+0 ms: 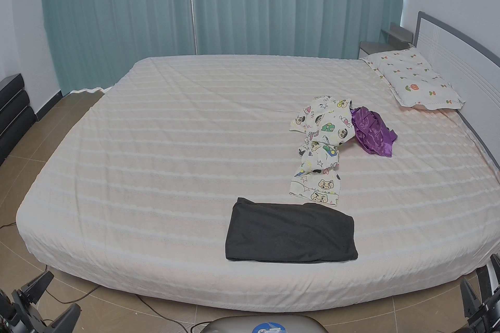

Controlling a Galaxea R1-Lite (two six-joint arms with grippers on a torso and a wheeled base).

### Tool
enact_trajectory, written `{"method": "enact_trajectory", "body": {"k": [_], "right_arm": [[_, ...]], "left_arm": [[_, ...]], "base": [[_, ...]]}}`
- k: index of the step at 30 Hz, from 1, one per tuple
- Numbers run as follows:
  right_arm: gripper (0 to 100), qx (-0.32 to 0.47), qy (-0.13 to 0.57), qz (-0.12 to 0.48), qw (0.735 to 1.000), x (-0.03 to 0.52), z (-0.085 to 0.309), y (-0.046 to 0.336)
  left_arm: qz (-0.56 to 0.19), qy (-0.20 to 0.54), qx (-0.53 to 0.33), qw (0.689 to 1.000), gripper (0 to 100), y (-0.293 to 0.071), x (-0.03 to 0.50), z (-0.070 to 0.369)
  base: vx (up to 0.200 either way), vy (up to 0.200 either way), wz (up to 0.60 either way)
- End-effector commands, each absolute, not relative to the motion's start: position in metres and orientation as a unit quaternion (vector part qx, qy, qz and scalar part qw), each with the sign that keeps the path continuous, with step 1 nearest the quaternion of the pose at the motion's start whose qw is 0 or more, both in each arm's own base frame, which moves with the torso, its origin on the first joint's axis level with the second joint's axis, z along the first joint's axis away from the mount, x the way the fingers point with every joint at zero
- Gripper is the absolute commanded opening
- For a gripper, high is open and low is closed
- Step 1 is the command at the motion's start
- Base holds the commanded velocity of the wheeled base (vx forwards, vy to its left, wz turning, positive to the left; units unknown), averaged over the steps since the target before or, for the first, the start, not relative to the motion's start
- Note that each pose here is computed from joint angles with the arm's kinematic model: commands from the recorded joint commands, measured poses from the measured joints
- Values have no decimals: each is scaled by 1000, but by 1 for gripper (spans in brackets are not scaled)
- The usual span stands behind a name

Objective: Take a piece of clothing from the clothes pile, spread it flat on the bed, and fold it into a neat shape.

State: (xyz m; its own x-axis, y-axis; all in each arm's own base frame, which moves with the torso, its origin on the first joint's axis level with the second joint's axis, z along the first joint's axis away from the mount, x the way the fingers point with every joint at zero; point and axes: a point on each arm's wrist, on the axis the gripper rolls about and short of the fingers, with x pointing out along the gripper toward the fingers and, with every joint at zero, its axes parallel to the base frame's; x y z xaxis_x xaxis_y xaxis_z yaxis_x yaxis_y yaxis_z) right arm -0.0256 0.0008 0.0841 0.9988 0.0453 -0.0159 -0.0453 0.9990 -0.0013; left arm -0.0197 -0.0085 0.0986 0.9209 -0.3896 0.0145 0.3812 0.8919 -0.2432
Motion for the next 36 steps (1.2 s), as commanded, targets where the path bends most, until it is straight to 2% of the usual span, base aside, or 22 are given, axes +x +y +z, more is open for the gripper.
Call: {"method": "enact_trajectory", "body": {"k": [1, 3, 4, 7, 11, 14, 23, 36], "right_arm": [[100, -9, 6, 9, 1000, -23, 74, 0], [100, -5, 1, 8, 1000, -23, 76, 0], [100, -5, -2, 7, 1000, -23, 76, 0], [100, -6, -2, 7, 1000, -23, 76, 0], [100, -5, -2, 7, 1000, -23, 76, 0], [100, -6, -2, 7, 1000, -23, 76, 0], [100, -5, -2, 6, 1000, -23, 76, 0], [100, -2, -3, 8, 1000, -23, 76, 0]], "left_arm": [[-155, -20, -85, 984, 100, -7, -24, 84], [-138, -22, -68, 988, 100, -6, -23, 84], [-104, -23, -23, 994, 100, -5, -23, 82], [-70, -24, 22, 997, 100, -3, -23, 81], [-53, -25, 29, 998, 100, -2, -23, 81], [-4, -18, 31, 999, 100, 0, -23, 80], [-9, 9, 11, 1000, 100, 0, -22, 76], [-6, 7, 9, 1000, 100, 0, -23, 75]], "base": [[0, 0, 0], [0, 0, 0], [0, 0, 0], [0, 0, 0], [0, 0, 0], [0, 0, 0], [0, 0, 0], [0, 0, 0]]}}
